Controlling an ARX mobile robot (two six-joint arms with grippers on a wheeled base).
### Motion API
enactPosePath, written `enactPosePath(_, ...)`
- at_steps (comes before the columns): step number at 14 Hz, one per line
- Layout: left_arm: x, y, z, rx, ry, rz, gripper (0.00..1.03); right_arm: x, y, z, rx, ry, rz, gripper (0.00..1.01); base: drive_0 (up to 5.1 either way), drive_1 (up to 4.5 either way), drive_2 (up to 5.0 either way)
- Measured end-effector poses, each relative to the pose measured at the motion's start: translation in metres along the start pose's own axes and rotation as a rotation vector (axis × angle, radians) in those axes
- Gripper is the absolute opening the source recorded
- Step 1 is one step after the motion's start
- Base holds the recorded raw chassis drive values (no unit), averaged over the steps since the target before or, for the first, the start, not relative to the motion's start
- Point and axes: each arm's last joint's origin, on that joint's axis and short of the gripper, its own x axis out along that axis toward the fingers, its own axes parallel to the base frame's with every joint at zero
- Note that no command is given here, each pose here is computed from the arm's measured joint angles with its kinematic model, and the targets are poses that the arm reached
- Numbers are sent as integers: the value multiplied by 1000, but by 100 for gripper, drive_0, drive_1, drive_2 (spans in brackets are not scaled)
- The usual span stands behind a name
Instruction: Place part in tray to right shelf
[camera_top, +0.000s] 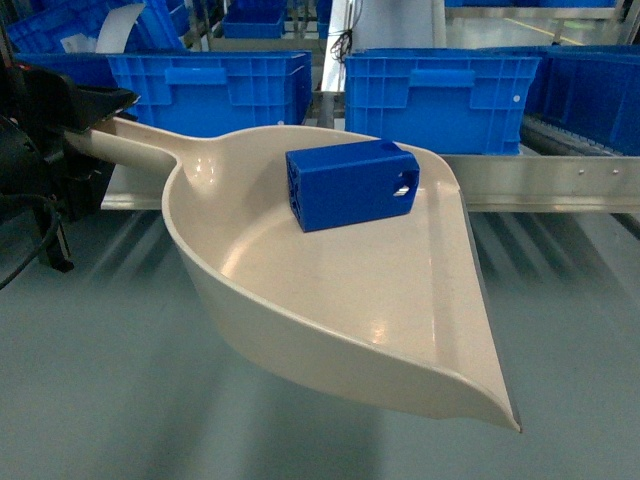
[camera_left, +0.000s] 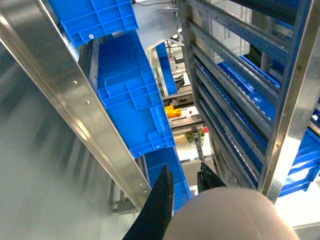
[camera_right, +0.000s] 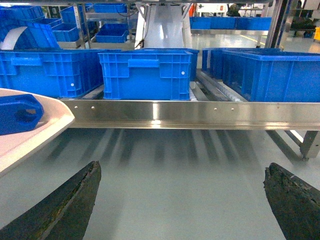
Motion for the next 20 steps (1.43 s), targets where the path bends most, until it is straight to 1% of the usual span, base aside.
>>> enactPosePath(2,0,1,0,1,2,6,12,0,0,0,0,3,0,98,3,404,-397)
enactPosePath(3,0,0,0,-2,1,-4,12,0,0,0,0,-2,0,98,1,380,-378)
enactPosePath(4,0,0,0,0,2,4,12,0,0,0,0,-1,-1,98,1,380,-378)
enactPosePath(17,0,0,1,1,-4,2,12,0,0,0,0,0,0,98,-6,391,-404)
enactPosePath(20,0,0,1,1,-4,2,12,0,0,0,0,3,0,98,0,0,0)
